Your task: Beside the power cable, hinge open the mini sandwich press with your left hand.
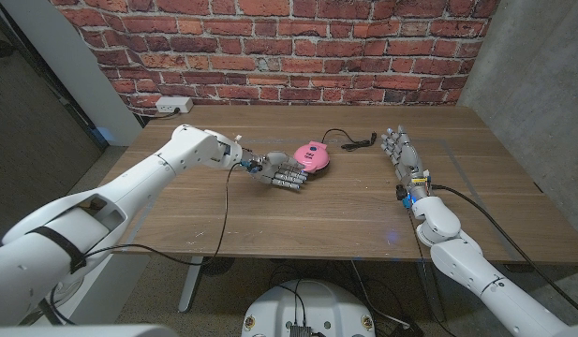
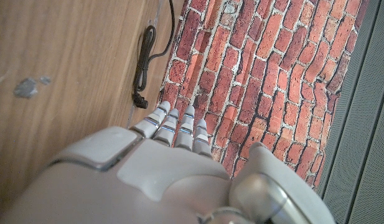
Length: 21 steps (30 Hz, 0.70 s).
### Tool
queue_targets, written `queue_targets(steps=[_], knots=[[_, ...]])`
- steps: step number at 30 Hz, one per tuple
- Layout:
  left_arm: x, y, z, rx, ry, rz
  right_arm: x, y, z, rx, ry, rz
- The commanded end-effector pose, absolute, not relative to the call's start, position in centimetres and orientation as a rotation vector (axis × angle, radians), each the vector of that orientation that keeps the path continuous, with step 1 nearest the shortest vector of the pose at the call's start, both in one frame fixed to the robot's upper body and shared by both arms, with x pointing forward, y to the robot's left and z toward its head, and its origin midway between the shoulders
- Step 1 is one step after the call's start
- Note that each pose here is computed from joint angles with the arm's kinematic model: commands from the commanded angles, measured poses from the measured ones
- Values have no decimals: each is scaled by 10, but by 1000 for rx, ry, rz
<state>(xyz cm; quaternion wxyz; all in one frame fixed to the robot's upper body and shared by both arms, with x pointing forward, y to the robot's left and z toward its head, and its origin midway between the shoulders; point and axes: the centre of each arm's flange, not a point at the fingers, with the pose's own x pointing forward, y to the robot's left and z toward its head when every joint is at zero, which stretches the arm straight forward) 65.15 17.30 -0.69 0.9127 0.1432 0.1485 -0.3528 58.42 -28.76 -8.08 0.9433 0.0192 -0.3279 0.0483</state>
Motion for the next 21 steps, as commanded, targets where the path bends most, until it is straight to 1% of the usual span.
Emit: queue_targets(steps=[1, 21], knots=[[646, 170, 2, 301, 273, -742, 587, -288, -81, 42, -666, 103], [638, 170, 12, 311, 239, -751, 588, -287, -80, 41, -671, 105]])
